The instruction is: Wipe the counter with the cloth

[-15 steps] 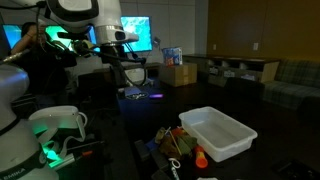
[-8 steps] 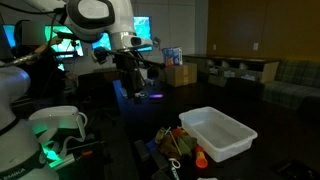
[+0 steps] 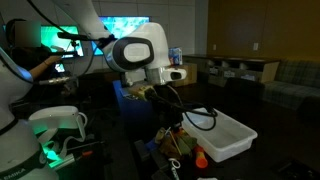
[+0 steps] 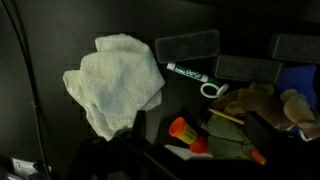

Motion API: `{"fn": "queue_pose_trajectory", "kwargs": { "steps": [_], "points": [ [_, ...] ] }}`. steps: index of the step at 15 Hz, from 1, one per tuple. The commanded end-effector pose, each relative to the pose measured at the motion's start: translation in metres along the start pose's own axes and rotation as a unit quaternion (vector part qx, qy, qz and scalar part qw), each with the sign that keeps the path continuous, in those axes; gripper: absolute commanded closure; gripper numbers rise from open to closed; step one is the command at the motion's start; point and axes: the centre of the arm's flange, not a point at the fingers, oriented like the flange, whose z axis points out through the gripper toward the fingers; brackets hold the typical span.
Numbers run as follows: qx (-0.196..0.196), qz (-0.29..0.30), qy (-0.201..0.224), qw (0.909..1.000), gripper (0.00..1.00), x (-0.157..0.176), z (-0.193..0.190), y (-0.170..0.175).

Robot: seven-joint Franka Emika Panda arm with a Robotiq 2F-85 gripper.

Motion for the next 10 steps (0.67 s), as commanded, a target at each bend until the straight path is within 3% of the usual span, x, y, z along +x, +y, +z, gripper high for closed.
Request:
{"fn": "queue_pose_trajectory", "kwargs": {
  "steps": [1,10],
  "points": [
    [0.011,-0.018,0.021,0.9996,0.0,0.045,0.074,0.037],
    [0.03,0.006,0.002,0.9995,0.0,0.069,0.228,0.104]
  ]
}}
